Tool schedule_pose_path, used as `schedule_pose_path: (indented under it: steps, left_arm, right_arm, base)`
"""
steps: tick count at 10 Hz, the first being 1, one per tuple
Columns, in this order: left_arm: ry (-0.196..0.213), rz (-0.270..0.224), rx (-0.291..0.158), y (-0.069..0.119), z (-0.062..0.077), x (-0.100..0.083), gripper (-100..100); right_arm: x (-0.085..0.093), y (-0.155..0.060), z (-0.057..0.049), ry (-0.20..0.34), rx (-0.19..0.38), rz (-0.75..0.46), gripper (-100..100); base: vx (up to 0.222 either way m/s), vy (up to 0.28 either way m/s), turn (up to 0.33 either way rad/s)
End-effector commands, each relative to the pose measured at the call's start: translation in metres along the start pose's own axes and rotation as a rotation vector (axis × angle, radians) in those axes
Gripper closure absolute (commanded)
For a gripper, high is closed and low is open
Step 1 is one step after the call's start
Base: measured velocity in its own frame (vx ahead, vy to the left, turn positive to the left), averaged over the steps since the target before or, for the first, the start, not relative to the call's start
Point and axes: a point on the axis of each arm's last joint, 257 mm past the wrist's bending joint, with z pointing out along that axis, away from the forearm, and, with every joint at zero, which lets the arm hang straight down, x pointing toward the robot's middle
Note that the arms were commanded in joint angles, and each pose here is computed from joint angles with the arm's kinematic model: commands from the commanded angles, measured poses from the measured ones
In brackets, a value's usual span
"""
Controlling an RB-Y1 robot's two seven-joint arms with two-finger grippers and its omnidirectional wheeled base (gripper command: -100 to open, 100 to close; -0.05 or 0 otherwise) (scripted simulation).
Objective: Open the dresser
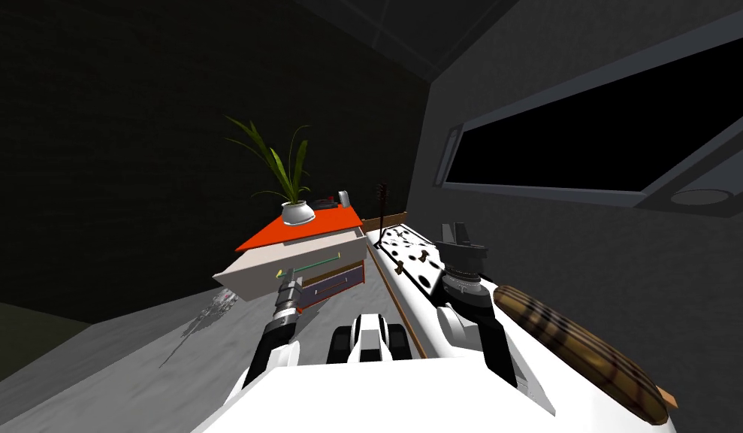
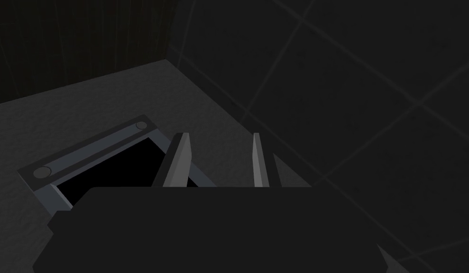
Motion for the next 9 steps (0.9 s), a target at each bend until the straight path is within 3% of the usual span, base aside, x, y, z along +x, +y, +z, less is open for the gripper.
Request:
schedule_pose_path:
  steps: [1, 3, 4, 6, 9]
  left_arm:
    - [-0.004, -0.002, -0.001, -0.006, 0.002, -0.002, -100]
    - [-0.005, -0.001, 0.001, -0.008, 0.001, -0.003, -100]
    - [-0.003, -0.002, -0.001, -0.003, 0.001, -0.001, 100]
    - [-0.003, -0.003, 0.002, -0.009, -0.002, -0.003, 100]
    - [-0.001, -0.005, 0.007, -0.017, -0.007, -0.005, 100]
  right_arm:
    - [0.000, 0.000, 0.000, 0.000, 0.000, 0.000, 0]
    - [0.000, 0.000, 0.000, 0.000, 0.000, 0.000, 0]
    - [0.000, 0.000, 0.000, 0.000, 0.000, 0.000, 0]
    - [0.000, 0.000, 0.000, 0.000, 0.000, 0.000, 0]
    - [0.000, 0.000, 0.000, 0.000, 0.000, 0.000, 0]
  base:
    - [0.040, 0.011, -0.019]
    - [0.067, 0.035, -0.017]
    - [-0.020, -0.007, 0.028]
    - [-0.070, -0.034, 0.002]
    - [-0.191, -0.085, 0.002]
